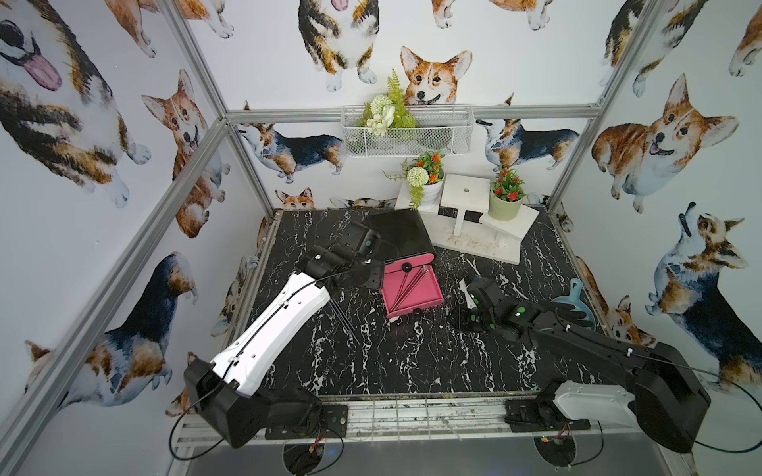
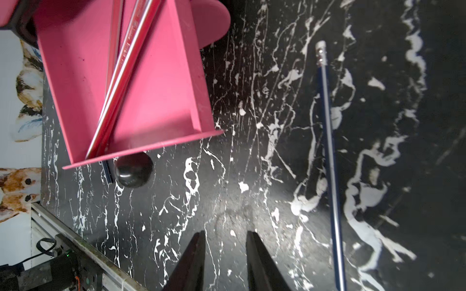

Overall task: Please place the pencils in the drawer according to their color
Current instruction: Place the pencil in the drawer, then close the drawer in the storage box.

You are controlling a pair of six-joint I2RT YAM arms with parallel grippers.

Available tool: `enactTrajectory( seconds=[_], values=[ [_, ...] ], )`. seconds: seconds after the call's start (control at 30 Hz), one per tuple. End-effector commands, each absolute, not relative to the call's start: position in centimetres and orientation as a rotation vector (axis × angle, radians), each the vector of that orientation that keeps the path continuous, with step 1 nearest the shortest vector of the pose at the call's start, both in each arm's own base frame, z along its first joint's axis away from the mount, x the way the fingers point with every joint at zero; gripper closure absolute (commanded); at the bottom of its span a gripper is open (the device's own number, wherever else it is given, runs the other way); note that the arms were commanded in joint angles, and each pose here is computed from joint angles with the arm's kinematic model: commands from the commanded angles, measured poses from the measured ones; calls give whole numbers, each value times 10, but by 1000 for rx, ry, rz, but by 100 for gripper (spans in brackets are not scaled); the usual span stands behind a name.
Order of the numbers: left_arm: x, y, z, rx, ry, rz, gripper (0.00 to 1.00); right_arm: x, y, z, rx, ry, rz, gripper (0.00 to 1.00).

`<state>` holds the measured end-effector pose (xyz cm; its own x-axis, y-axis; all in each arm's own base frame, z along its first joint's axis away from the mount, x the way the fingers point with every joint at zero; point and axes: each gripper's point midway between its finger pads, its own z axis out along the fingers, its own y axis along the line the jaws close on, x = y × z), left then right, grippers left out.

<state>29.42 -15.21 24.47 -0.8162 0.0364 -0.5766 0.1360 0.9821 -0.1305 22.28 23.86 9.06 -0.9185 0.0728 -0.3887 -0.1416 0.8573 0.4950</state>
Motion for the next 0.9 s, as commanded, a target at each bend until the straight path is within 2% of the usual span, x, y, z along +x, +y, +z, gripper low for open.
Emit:
enactTrajectory(
  seconds=[0.0, 0.03, 0.07, 0.23, 0.43, 0.87],
  values=[
    [305, -130, 254, -149, 2406, -276, 11, 242, 259, 102, -36, 2533, 841, 68],
    [304, -120, 251, -203, 2395, -268, 2, 245, 261, 100, -32, 2533, 837, 69],
    [302, -110, 247, -262, 2384, -260, 0, 249, 263, 97, -28, 2529, 834, 70],
    [290, -71, 233, -465, 2356, -193, 0, 264, 273, 90, -16, 2525, 816, 74],
    [282, -50, 210, -586, 2364, -142, 0, 282, 286, 91, -22, 2488, 807, 75],
    [279, -56, 182, -606, 2374, -225, 0, 333, 321, 103, -21, 2371, 811, 75]
  ],
)
